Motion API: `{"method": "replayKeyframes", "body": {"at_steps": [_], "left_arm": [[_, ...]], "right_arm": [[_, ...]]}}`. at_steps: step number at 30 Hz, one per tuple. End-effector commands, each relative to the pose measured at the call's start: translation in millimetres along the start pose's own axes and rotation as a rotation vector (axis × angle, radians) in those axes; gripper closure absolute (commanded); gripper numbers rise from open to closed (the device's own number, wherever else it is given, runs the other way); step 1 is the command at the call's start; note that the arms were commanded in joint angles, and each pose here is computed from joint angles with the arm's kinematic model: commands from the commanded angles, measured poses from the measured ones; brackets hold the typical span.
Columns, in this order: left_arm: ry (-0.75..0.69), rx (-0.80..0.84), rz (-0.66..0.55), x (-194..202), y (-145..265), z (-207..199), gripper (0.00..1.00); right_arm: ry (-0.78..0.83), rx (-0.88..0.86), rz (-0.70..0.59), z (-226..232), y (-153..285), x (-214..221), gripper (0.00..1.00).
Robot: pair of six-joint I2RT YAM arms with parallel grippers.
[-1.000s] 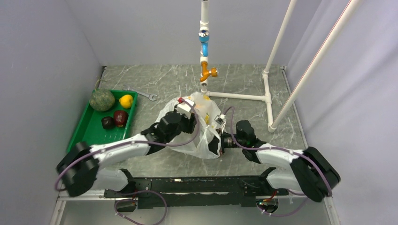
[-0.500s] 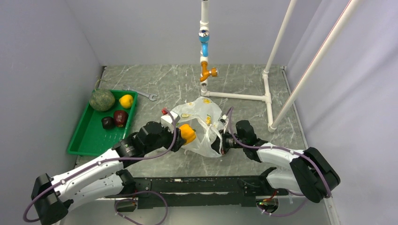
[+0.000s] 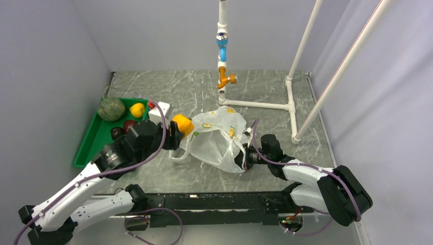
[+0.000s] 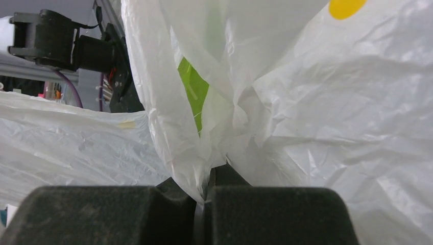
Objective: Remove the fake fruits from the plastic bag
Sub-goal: Take out the fake fruit from the plastic bag, then place the fake fruit in the bin.
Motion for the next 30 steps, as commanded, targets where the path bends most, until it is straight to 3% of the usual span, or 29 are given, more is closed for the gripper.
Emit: {"method": "replayKeyframes", "body": {"at_steps": [1,8,12,18,19,21,23,28,30], "left_arm": [[-0.059,-0.447,-0.013,-23,11,74,0.84],[0.032,-0.94,-0.05,-25,27,180,0.82],[0.168,-1.132,-0.05,6,41,217,0.83],[0.314,-1.188,-0.035,44,39,222,0.82],[0.336,-1.192,-0.038,49,40,222,0.79],[0.369,-1.197,-0.062,56,43,222,0.5],[0.388,-1.212,-0.101,60,50,223,0.36],[0.449,-1.281,-0.237,56,79,225,0.15],[0.448,-1.27,-0.265,53,80,224,0.02]], "right_arm": [[0.072,-0.074,-0.053,15,-1,-20,1.0],[0.089,-0.069,-0.059,18,4,-21,1.0],[0.094,-0.064,-0.09,20,7,-23,1.0],[0.165,-0.197,-0.092,40,8,-27,1.0],[0.178,-0.244,-0.089,46,10,-24,1.0],[0.189,-0.32,-0.096,57,14,-23,1.0],[0.201,-0.372,-0.1,65,16,-23,1.0],[0.247,-0.451,-0.086,83,14,-29,1.0],[0.274,-0.492,-0.071,95,12,-34,1.0]]}}
Point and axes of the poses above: each gripper's point midway between its finger pads, its own y axis back along the fingers, its own z axis along the line the jaws close on, x = y × z, the point moved 2 cm from there along y, back along the fingers, and after that the axes turned 5 degrees about y, right-handed, at the moved point
